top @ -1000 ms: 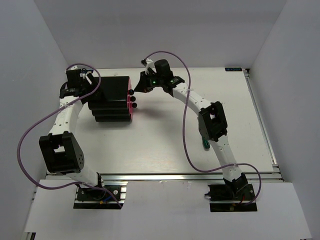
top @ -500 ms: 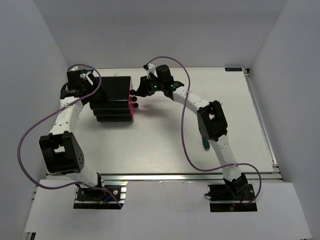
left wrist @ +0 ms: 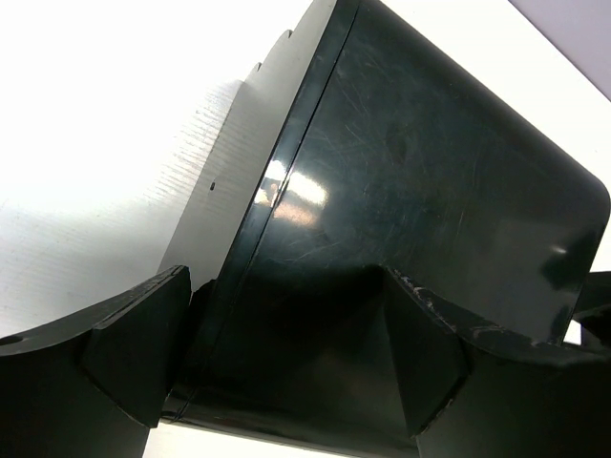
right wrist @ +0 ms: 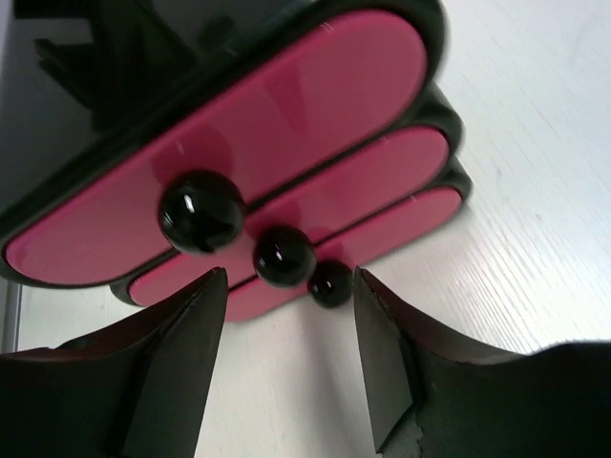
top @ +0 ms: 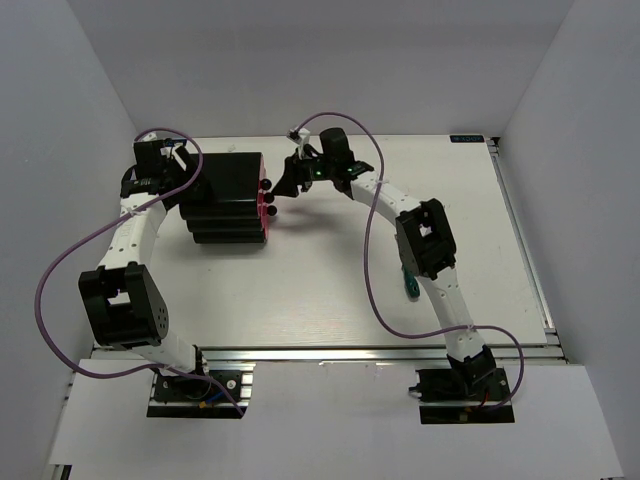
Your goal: Sort the tools into containers
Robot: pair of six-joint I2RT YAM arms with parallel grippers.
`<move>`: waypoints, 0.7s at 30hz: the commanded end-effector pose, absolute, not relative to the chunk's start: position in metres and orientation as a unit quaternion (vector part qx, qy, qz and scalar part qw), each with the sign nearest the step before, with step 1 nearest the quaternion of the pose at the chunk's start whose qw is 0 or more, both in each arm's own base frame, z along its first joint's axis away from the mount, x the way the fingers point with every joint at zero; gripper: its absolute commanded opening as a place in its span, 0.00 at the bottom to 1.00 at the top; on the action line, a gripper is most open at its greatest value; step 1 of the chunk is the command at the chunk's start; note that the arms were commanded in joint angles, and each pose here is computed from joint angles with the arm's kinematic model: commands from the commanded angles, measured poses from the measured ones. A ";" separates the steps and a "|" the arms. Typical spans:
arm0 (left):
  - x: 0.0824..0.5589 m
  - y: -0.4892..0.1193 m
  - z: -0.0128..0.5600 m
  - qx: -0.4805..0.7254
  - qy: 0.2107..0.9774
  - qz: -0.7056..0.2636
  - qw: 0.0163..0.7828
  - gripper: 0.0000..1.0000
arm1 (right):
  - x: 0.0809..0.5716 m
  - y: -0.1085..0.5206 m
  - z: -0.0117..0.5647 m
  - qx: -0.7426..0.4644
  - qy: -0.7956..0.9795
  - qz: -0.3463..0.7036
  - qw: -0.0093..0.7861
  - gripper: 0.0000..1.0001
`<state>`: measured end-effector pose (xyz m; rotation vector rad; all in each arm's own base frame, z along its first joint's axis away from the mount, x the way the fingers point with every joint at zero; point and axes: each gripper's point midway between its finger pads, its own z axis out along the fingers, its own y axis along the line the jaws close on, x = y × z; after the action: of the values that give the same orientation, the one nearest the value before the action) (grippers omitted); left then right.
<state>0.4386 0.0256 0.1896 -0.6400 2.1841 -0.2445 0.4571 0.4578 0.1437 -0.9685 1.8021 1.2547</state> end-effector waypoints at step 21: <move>0.412 0.002 0.151 -0.247 0.906 -0.116 0.324 0.90 | 0.457 0.501 0.134 -0.416 0.649 0.500 0.395 0.56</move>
<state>0.4385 0.0229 0.1889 -0.6429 2.1897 -0.2632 0.4514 0.4882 0.1161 -1.0309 1.7578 1.2913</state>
